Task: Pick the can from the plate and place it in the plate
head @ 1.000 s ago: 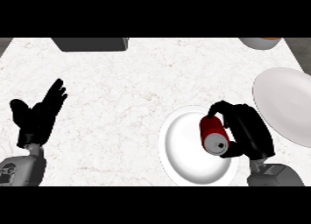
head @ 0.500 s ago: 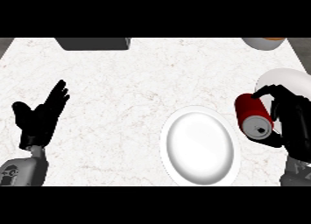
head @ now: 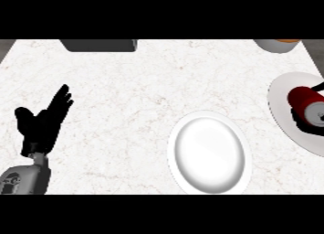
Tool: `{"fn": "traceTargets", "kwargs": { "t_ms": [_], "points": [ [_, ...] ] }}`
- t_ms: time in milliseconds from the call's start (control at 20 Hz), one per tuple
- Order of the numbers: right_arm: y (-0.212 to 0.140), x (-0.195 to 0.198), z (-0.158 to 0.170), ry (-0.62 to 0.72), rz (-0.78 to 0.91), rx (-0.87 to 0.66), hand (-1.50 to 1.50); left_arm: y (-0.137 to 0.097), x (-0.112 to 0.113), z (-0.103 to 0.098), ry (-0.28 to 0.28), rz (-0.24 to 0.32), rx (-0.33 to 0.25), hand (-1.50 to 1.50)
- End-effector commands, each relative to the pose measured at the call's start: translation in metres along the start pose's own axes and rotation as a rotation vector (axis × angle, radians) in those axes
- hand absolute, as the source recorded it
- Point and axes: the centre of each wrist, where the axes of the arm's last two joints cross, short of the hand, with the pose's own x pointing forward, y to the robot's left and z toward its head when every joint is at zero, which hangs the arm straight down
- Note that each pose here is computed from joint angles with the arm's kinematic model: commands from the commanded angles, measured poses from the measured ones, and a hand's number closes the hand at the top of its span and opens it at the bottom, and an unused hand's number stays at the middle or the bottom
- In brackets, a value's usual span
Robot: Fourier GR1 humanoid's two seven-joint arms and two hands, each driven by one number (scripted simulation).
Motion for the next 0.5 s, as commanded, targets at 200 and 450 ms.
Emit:
{"fn": "traceTargets", "kwargs": {
  "t_ms": [200, 450],
  "points": [
    [-0.014, -0.086, -0.034, 0.061, 0.085, 0.023, 1.50, -0.020, 0.005, 0.006, -0.003, 0.002, 0.003, 0.00],
    [-0.019, -0.118, -0.056, 0.107, 0.089, 0.193, 1.50, -0.004, 0.005, -0.008, -0.010, -0.007, -0.022, 0.00]
  ]
}}
